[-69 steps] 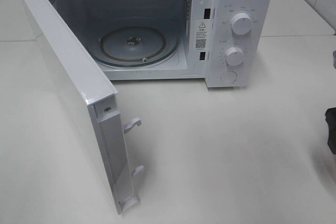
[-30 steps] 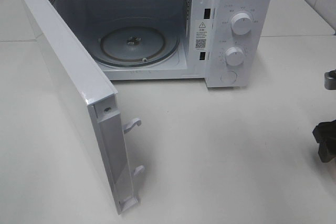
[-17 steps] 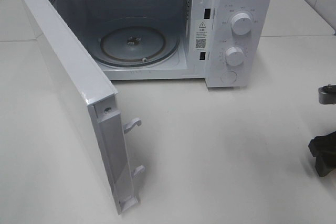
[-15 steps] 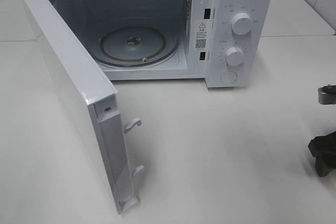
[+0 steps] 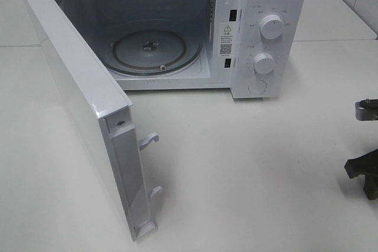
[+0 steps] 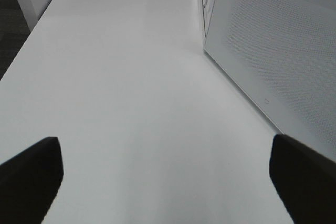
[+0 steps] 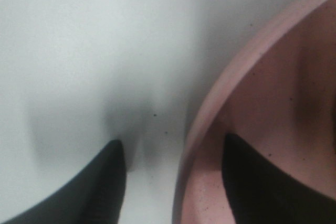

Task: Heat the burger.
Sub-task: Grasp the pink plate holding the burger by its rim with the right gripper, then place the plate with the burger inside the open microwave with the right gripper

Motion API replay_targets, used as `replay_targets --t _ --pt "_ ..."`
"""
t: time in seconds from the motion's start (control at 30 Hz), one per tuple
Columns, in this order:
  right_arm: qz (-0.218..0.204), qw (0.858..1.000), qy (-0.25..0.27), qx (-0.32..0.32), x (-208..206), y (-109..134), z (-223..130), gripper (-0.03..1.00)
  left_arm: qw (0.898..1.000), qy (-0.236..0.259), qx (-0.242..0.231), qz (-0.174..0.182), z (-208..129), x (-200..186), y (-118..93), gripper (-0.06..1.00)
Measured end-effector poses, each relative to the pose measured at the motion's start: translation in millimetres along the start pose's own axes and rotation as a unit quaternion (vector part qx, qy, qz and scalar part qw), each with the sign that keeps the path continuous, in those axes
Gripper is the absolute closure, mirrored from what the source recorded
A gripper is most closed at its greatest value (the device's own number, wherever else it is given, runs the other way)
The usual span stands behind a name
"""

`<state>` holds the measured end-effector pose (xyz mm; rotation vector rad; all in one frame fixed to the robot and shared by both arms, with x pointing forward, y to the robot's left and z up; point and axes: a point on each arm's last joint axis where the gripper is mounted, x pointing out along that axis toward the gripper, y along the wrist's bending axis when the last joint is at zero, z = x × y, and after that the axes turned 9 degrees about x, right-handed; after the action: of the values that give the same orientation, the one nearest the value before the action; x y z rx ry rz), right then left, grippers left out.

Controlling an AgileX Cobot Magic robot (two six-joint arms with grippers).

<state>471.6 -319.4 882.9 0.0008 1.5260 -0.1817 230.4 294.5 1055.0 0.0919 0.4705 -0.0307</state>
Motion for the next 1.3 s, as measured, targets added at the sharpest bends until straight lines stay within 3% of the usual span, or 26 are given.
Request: replay_targets --t 0.03,0.07,0.1,0.13,0.17,0.27,0.87,1.3 --pt "0.0 1.0 0.0 0.0 0 0 0 0.5 1.0 0.0 0.0 0.0 0 0 0 -0.04" --pt "-0.002 1.0 0.0 -0.001 0 0 0 0.57 1.0 0.0 0.0 0.0 0 0 0 -0.04" --pt "-0.004 1.0 0.0 -0.002 0 -1 0 0.69 1.0 0.0 0.0 0.0 0 0 0 -0.04" --pt "-0.004 1.0 0.0 -0.002 0 -1 0 0.69 1.0 0.0 0.0 0.0 0 0 0 -0.04" --pt "-0.004 1.0 -0.001 0.0 0 -1 1 0.8 1.0 0.0 0.0 0.0 0 0 0 -0.04" --pt "-0.005 1.0 0.001 0.005 -2 -1 1 0.89 1.0 0.0 0.0 0.0 0 0 0 -0.04" --pt "-0.01 1.0 0.01 0.014 -4 -2 0 0.92 1.0 0.0 0.0 0.0 0 0 0 -0.04" --pt "-0.065 0.998 -0.012 -0.012 -11 13 0 0.96 1.0 0.0 0.0 0.0 0 0 0 -0.04"
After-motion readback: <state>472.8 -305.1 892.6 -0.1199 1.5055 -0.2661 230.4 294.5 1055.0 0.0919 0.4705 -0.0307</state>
